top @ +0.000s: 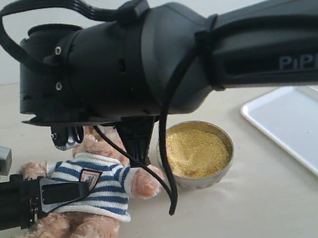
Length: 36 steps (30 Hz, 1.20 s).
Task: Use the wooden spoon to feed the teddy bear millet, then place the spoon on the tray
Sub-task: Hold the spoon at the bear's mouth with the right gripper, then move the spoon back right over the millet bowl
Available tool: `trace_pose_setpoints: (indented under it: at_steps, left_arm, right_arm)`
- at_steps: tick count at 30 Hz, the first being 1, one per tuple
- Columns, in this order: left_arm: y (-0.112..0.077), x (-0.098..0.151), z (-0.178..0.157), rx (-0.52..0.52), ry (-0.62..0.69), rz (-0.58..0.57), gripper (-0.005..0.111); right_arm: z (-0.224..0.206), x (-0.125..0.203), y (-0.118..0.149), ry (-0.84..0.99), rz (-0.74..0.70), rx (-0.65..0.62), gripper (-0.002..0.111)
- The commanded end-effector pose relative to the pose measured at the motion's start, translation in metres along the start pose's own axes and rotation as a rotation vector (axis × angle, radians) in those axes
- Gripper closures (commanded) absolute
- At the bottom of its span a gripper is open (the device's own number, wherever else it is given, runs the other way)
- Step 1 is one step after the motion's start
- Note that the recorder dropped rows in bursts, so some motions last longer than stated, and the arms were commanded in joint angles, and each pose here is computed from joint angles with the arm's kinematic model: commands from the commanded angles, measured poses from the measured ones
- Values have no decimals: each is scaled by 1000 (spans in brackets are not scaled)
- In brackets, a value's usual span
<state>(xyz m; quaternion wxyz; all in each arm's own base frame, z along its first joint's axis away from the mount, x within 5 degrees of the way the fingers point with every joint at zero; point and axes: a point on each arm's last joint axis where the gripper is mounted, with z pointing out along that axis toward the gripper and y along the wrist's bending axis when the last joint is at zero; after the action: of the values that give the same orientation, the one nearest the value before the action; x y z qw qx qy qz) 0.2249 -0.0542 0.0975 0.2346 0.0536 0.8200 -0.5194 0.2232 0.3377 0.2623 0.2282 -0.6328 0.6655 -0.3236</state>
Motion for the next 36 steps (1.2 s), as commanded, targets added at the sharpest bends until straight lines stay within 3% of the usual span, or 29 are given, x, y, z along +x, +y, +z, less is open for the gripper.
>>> trace_pose_setpoints:
  at_steps: [1,14,19,24,27,32,33,36]
  left_arm:
    - [-4,-2,1,37,-16,11,102]
    - [-4,-2,1,37,-16,11,102]
    - [-4,-2,1,37,-16,11,102]
    - [-4,-2,1,37,-16,11,102]
    - [-4,-2,1,37,-16,11,102]
    - [-4,-2,1,37,-16,11,102]
    - [-4,-2,1,37,-16,11,102]
    - [-4,-2,1,37,-16,11,102]
  right_arm:
    - [-8,4,-9,-12,51,35,108]
    - [-13,-2,23,-15,24,-16,108]
    - [-12,-1,23,-10,35,-10,108]
    - [-31,11,9,-54,161,-11,108]
    - [-50,36,-11,-99,280,-100,108]
    - [-47,89,-45,-146,503,-452,108]
    - [-35,111,-60,-143,611,-526,108]
    - [-13,134,-76,-100,677,-527,108]
